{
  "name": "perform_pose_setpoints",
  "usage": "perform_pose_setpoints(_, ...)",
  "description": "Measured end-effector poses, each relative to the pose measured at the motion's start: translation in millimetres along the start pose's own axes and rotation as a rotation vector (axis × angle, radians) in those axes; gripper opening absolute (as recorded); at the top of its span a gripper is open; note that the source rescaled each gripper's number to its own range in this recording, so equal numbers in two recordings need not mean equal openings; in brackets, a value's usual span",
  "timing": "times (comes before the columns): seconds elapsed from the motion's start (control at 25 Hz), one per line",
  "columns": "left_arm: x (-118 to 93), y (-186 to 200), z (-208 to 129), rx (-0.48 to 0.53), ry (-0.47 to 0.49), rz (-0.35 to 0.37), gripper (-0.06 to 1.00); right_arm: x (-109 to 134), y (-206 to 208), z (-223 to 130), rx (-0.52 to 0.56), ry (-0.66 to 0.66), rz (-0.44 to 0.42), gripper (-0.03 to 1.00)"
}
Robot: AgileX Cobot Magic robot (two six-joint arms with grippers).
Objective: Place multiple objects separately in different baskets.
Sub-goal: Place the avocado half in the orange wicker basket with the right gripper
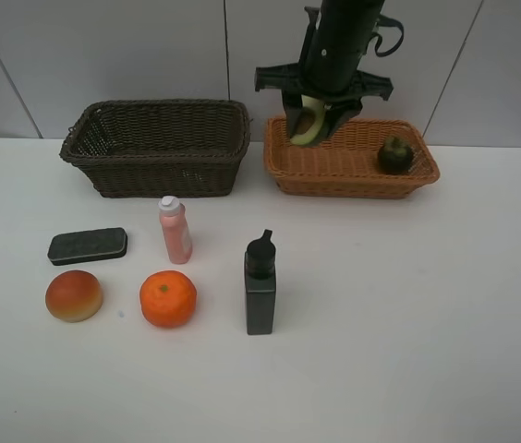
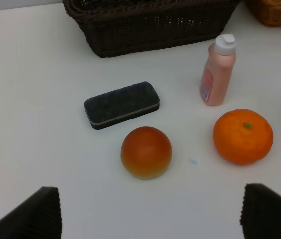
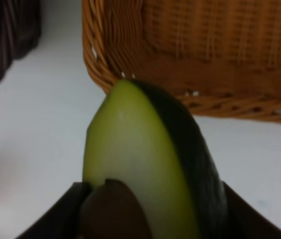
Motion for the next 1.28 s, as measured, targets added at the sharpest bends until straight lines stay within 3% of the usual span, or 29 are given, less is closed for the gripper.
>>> perform_pose_setpoints(0.24, 0.0, 0.0, 0.0, 0.000, 0.000, 0.000, 0.84, -33.3, 14.2, 39.4, -0.122, -0.018, -0.076, 0.53)
perform_pose_setpoints(0.52, 0.0, 0.0, 0.0, 0.000, 0.000, 0.000, 0.84, -62.8, -11.9, 76.5, -0.207, -0.075, -0.069, 0.53)
perform_pose_setpoints(0.92, 0.0, 0.0, 0.0, 0.000, 0.000, 0.000, 0.84, -71.1, -89.0, 68.0, -0.126, -0.064, -0.111, 0.53)
perform_pose_setpoints(1.28, 0.0, 0.0, 0.0, 0.000, 0.000, 0.000, 0.84, -71.2, -97.2, 66.1, -0.112, 0.010, -0.119, 0.53)
Point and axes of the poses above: a point on each arm's last joint axis where the gripper is mounted, y pointing back along that axis away from the gripper, x along the wrist's bending axis when the last joint is at zero, z = x × y, the point moved 10 cm from there along -y, pointing out along that axis toward the gripper, and after that the axes turned 10 degrees about -y, right-handed, at the moved point
